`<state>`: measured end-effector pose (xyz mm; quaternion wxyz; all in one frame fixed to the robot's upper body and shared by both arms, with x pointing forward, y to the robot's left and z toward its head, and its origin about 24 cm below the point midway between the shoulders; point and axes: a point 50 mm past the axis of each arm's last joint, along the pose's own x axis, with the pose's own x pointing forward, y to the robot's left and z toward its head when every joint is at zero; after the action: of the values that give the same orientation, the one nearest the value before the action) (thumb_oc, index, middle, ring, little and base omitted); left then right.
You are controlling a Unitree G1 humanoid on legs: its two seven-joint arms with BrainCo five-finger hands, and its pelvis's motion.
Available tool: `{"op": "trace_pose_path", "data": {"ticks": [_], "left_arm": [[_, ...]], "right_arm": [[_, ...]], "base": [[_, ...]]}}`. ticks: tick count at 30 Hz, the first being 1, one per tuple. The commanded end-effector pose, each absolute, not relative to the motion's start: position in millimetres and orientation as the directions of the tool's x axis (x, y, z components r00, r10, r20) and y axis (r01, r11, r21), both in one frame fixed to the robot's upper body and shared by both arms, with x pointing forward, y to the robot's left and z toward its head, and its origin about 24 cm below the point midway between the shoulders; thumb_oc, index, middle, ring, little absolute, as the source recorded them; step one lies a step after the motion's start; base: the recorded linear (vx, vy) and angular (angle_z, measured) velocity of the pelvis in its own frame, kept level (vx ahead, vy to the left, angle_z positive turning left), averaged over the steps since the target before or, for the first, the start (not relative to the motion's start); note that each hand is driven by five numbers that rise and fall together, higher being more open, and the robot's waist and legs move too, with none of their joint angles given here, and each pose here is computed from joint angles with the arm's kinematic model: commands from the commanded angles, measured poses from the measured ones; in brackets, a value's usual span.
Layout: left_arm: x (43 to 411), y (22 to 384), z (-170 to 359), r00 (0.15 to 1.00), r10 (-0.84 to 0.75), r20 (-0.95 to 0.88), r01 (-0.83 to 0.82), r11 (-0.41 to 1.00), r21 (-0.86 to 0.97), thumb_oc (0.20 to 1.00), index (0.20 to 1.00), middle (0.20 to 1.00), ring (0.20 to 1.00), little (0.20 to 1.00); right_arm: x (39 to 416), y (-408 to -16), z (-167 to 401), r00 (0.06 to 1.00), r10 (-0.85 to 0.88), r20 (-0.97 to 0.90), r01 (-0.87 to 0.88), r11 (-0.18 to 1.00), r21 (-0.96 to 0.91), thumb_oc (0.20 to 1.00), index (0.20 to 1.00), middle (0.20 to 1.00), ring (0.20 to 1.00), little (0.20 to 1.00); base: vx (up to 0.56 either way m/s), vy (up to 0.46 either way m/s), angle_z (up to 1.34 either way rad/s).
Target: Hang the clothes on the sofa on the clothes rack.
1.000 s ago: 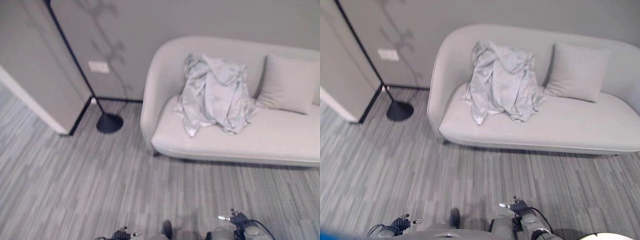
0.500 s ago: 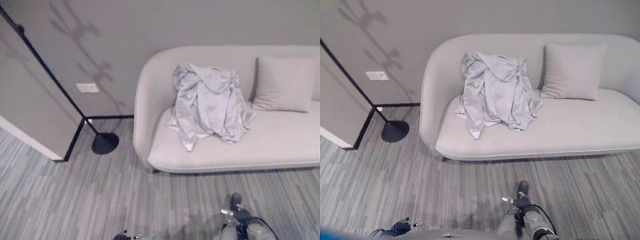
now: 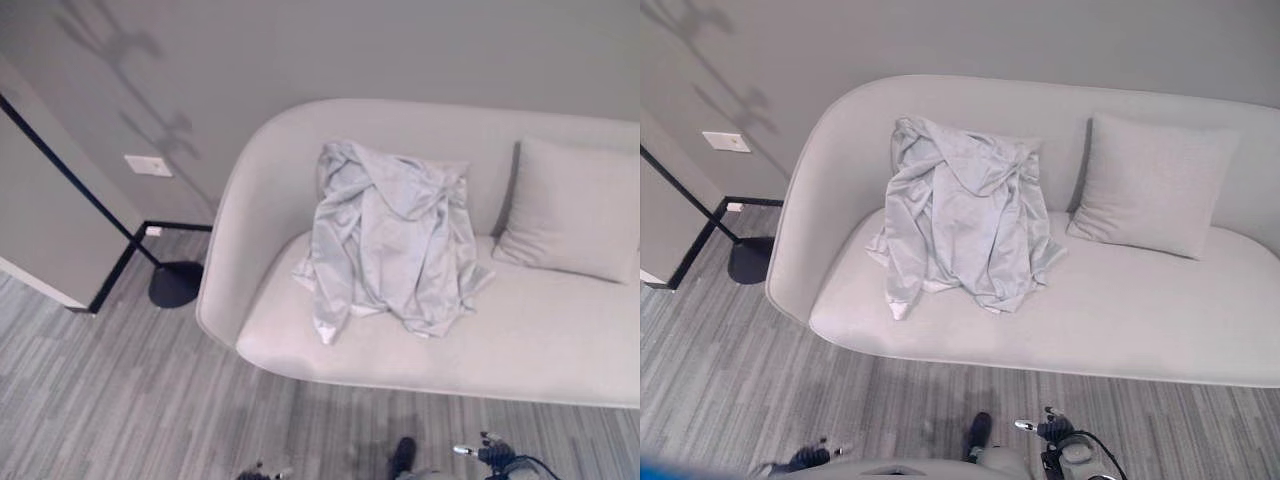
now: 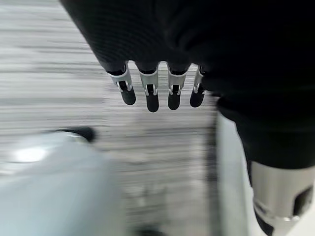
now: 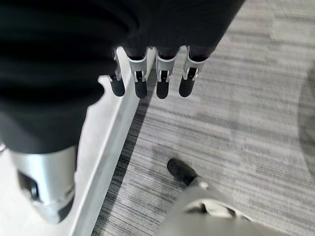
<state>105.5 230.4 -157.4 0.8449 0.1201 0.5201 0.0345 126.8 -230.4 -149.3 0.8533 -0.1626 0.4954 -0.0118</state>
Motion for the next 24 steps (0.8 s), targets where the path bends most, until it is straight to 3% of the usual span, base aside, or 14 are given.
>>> {"op": "trace_pose_path", "data": {"ticks": [1,7,12,16,24], "left_arm": [[115,252,-149,0.485,0.241,-0.841,0.054,0.951,0.304,1.0,1.0,1.0,1.0,1.0],[111,252,-151,0.471,0.247,-0.847,0.035,0.954,0.298,1.0,1.0,1.0,1.0,1.0],[75,260,-158,0.347,0.267,-0.899,0.05,0.952,0.302,1.0,1.0,1.0,1.0,1.0],[84,268,-153,0.377,0.283,-0.882,0.043,0.946,0.322,1.0,1.0,1.0,1.0,1.0],[95,274,-149,0.413,0.293,-0.862,0.022,0.943,0.331,1.0,1.0,1.0,1.0,1.0]], "right_arm": [[143,-227,-145,0.553,-0.178,-0.814,-0.103,0.955,-0.279,1.0,1.0,1.0,1.0,1.0],[157,-218,-141,0.593,-0.16,-0.789,-0.124,0.95,-0.287,1.0,1.0,1.0,1.0,1.0],[131,-204,-153,0.524,-0.124,-0.843,-0.178,0.951,-0.251,1.0,1.0,1.0,1.0,1.0],[125,-197,-157,0.499,-0.105,-0.86,-0.187,0.956,-0.225,1.0,1.0,1.0,1.0,1.0],[139,-191,-152,0.539,-0.072,-0.839,-0.207,0.954,-0.215,1.0,1.0,1.0,1.0,1.0]], "base": [[0.23,-0.076,0.08],[0.19,-0.051,-0.12],[0.42,0.082,-0.11],[0.46,0.341,-0.24],[0.24,0.301,-0.03]]}}
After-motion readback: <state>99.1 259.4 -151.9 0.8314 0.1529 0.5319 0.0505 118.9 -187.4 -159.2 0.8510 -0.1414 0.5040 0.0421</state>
